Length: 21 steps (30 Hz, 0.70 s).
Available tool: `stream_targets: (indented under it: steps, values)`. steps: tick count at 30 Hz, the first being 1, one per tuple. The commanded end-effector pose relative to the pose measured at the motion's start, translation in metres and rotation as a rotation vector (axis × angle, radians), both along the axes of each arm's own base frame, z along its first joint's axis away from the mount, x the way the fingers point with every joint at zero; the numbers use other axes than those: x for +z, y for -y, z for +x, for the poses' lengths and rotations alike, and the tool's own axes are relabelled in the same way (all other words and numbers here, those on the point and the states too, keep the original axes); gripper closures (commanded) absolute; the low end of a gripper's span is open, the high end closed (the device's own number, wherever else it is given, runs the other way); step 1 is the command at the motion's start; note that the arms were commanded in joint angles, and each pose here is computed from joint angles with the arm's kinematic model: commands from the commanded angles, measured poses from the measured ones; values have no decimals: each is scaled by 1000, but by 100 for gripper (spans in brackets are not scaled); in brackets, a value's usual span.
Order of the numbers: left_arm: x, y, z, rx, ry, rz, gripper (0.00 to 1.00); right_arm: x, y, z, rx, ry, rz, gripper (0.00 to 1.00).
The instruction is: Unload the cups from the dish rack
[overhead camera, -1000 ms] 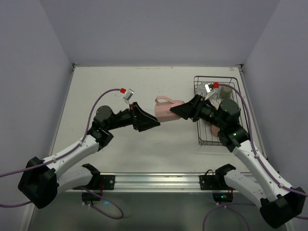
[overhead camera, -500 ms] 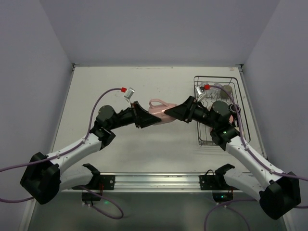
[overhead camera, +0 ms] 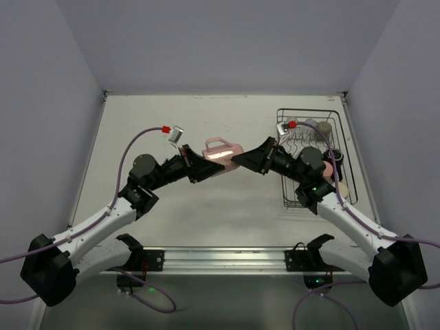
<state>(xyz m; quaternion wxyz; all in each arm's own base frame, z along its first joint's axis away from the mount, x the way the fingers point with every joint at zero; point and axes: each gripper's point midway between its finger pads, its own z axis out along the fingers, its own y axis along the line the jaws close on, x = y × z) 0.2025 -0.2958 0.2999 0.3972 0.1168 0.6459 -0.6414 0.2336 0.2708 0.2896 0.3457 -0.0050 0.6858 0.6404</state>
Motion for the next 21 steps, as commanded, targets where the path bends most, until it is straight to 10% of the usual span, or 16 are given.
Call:
stream_targets:
  steps: [1,11,21]
  values:
    - [31,-23,13,187,154,-5,100,21,6,-5,-28,125,7,1]
    - [-56,-96,101,676,-89,636,100,-15,45,24,-294,73,-305,1]
    - [-115,-206,214,883,-397,905,100,-55,75,14,-322,45,-586,1]
